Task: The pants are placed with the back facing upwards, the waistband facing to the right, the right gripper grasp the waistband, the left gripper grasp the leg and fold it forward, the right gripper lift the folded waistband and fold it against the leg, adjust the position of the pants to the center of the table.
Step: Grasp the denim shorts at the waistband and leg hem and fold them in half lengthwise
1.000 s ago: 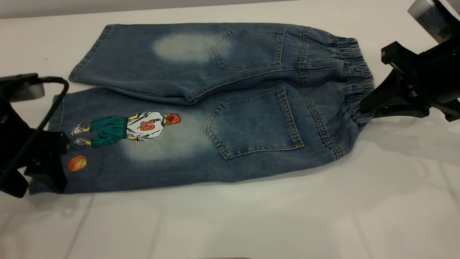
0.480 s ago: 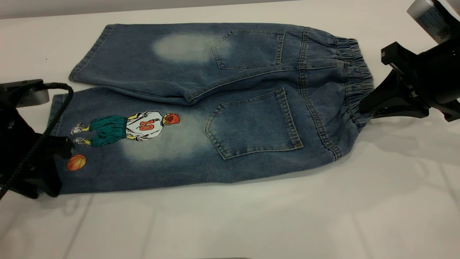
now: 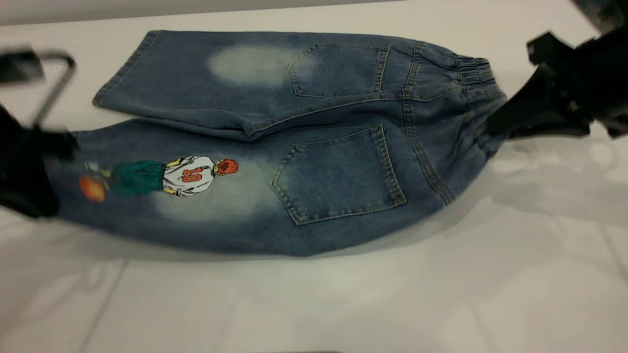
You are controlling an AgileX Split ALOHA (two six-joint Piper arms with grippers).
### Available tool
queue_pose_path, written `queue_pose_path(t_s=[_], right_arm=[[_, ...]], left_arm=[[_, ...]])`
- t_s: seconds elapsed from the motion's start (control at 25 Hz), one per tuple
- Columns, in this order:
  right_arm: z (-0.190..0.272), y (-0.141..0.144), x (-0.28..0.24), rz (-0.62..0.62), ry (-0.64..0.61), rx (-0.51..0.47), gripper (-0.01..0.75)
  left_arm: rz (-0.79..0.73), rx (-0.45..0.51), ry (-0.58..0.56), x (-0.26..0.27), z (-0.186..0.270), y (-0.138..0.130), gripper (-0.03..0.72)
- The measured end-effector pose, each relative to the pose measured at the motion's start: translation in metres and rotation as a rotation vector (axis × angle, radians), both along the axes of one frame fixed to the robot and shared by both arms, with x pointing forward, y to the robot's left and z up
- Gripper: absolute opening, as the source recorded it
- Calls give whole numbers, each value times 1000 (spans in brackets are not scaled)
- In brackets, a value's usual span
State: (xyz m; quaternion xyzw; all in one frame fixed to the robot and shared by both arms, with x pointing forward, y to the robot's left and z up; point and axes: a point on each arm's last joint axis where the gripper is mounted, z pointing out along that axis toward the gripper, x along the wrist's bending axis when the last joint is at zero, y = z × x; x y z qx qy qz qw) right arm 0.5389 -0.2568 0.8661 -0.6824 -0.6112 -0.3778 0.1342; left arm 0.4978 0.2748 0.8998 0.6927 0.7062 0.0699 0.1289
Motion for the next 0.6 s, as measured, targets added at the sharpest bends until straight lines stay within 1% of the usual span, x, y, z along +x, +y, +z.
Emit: queue_pose_path(t_s=[0.16,0.2,0.36,0.44,0.6], right_arm=[[36,1,-2,26,-87,-4,34],[46,1,-3,31,-115,-5,34],[76,2,-7,46,-209,-19,34],[80,2,-6,52,-221,-23,34],[84,0,6,48,-243,-33,34]], left_arm=[[-4,-18,-162,-8,50,0,34],[-4,-23,-219,-12,65,0,34],[-3,-31,-388,-23,100,2,34],[-1,-31,-417,-23,104,2,34],[-13,-16,-422,-10,96,2,34]])
